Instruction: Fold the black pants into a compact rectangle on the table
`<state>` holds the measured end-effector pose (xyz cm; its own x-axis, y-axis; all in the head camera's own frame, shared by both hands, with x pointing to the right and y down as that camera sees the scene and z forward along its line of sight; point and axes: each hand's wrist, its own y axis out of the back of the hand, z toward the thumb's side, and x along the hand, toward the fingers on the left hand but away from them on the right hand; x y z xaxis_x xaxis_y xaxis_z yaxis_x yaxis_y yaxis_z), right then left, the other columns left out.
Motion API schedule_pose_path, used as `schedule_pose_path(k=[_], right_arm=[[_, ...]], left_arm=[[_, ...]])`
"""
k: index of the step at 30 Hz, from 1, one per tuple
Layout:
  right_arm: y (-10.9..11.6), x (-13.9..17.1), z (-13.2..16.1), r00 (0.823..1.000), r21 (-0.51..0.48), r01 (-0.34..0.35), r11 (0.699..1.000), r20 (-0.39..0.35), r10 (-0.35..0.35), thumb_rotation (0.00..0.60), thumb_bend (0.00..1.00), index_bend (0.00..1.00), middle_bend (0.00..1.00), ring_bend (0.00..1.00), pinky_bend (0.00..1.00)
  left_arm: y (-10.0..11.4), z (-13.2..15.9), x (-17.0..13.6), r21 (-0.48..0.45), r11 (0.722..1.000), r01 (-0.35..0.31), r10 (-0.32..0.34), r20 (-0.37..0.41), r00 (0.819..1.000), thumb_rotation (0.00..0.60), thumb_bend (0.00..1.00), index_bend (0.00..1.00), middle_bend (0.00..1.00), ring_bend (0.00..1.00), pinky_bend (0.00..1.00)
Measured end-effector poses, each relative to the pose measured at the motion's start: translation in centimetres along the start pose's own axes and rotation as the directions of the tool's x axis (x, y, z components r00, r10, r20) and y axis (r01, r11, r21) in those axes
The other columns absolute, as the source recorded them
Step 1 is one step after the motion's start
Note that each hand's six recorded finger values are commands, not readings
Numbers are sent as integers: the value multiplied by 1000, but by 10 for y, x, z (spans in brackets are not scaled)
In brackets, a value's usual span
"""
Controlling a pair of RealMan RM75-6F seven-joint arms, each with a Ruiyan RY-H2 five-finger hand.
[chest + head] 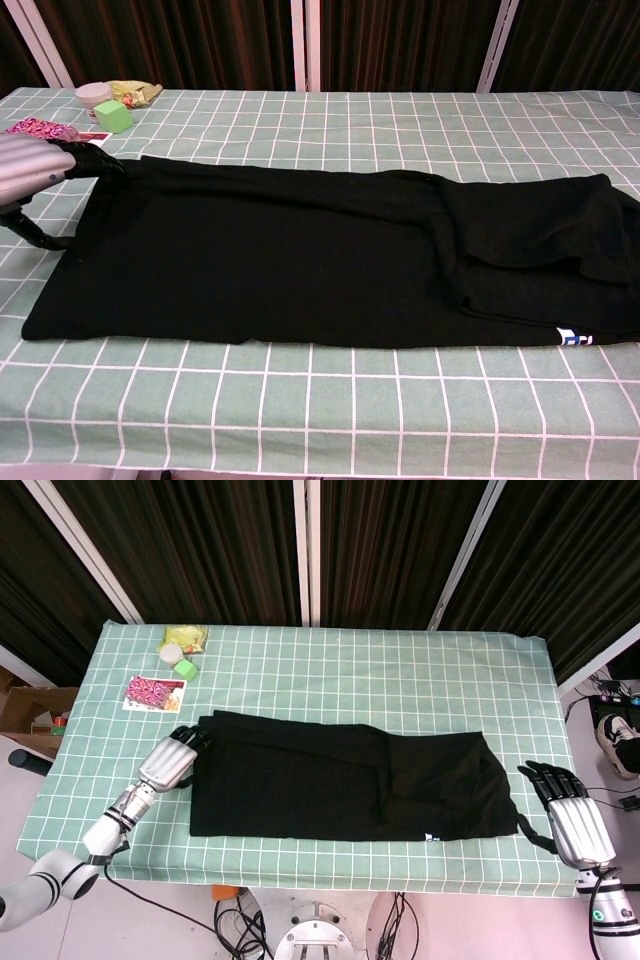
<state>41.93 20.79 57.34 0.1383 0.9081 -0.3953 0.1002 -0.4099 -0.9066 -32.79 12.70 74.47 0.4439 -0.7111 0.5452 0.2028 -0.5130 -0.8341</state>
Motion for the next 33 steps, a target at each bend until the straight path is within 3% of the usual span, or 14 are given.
schedule_pose_path(k=[9, 17, 20, 28, 33], right_arm=[[-1, 3, -3, 1000, -7, 1, 1000, 16, -1, 600, 308, 183, 159, 105, 174], [-1, 5, -5, 1000, -11, 4, 1000, 23, -3, 600, 308, 191, 158, 105, 174], [-2, 5, -5, 1000, -12, 4, 1000, 25, -4, 600, 308, 192, 158, 105, 174], [-4, 8, -6, 999, -13, 2, 1000, 33, -1, 600, 307, 195, 158, 105, 174], [-4, 10, -7, 999, -15, 8, 1000, 39, -8, 600, 305, 201, 158, 105, 174]], left_arm=[[0, 14, 14, -30, 1000, -9, 10, 37, 999, 600, 31, 219, 157, 106, 187], [2, 20, 19, -123, 992, -38, 45, 52, 998, 600, 43, 277, 157, 106, 187], [3, 22, 19, -155, 987, -42, 52, 63, 997, 600, 123, 319, 157, 106, 187], [5, 27, 18, -152, 988, -39, 55, 104, 993, 600, 466, 404, 161, 106, 187], [6, 29, 17, -137, 990, -31, 47, 116, 992, 600, 558, 493, 167, 106, 187]])
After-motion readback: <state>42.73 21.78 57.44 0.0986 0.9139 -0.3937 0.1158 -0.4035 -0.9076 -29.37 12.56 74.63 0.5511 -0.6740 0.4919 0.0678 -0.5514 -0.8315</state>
